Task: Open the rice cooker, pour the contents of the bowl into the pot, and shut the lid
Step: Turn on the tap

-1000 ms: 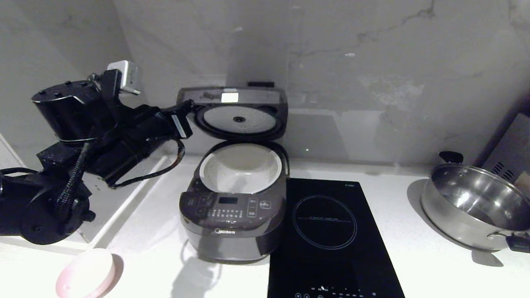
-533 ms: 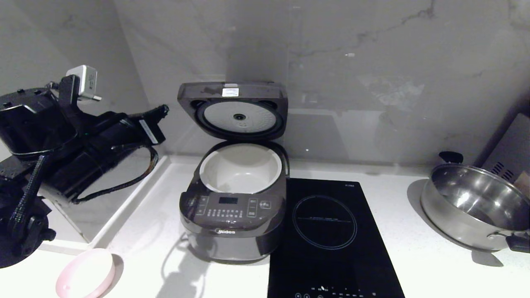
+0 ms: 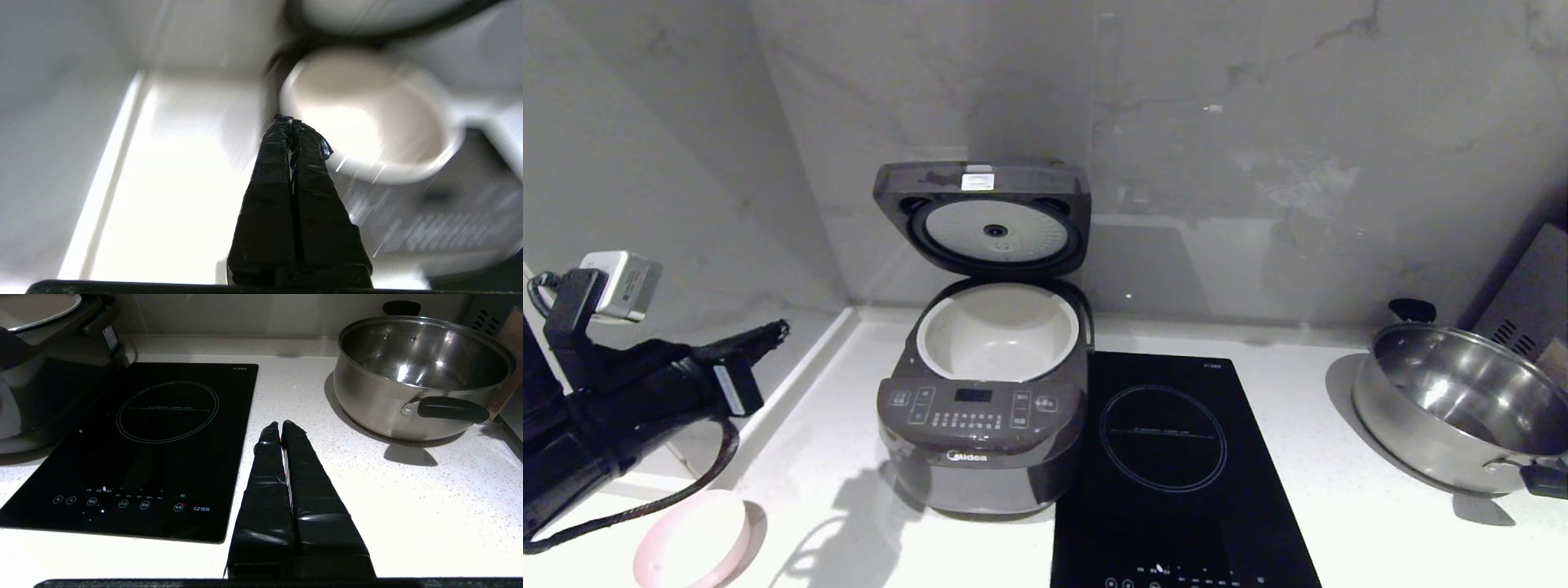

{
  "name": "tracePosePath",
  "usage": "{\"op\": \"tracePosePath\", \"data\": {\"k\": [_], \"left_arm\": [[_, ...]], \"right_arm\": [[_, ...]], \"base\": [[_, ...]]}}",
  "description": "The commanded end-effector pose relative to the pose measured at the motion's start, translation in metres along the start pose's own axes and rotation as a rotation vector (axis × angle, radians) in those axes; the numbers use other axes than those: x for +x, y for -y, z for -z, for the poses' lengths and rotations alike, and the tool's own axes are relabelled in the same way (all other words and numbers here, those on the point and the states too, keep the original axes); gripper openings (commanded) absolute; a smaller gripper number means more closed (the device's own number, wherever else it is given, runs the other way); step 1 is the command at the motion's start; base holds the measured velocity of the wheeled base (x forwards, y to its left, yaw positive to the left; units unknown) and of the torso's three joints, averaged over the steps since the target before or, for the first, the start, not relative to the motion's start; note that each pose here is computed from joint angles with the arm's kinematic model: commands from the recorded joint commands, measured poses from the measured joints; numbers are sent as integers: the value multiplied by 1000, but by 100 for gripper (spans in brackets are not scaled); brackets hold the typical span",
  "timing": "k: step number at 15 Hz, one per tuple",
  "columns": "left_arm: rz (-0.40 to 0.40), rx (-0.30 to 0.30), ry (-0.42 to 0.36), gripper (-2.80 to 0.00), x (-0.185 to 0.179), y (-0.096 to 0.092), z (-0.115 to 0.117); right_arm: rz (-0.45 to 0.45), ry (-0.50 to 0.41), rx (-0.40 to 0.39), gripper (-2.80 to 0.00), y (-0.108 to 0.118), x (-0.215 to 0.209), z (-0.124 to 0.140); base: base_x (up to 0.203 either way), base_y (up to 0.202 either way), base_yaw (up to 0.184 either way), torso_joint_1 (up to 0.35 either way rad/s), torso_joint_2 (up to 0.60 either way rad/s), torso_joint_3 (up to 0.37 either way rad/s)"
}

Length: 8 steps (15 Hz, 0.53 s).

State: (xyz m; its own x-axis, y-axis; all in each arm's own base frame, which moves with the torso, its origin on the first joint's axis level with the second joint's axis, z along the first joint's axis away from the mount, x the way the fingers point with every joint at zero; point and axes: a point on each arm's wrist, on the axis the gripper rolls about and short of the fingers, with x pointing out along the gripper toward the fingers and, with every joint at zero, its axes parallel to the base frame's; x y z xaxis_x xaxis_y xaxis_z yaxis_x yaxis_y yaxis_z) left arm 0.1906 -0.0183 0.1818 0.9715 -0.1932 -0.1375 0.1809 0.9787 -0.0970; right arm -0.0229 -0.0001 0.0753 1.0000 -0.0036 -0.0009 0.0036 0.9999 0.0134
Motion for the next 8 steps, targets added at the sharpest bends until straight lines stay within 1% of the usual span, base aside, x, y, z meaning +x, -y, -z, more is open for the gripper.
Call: {"op": "tracePosePath", "data": {"k": [1,2,4,6,8], "left_arm": [[-51,-5,-19,-280,-22,-9,4],[-74,-16,-57,-280,-31,-15,10],[-62,-45,-122,-280,-51,-20,21],[-34,-74,-206,-280,-68,-16,33],[-39,-81,-272,-280,-81,-14,47]], "right_arm": [[-1,-1,0,-280,0,0,0],[-1,-1,0,-280,0,0,0],[-1,-1,0,-280,0,0,0],[-1,-1,0,-280,0,0,0],[-1,-2,0,-280,0,0,0]], "base": [[0,0,0,0,0,0],[0,0,0,0,0,0],[0,0,0,0,0,0],[0,0,0,0,0,0],[0,0,0,0,0,0]]}}
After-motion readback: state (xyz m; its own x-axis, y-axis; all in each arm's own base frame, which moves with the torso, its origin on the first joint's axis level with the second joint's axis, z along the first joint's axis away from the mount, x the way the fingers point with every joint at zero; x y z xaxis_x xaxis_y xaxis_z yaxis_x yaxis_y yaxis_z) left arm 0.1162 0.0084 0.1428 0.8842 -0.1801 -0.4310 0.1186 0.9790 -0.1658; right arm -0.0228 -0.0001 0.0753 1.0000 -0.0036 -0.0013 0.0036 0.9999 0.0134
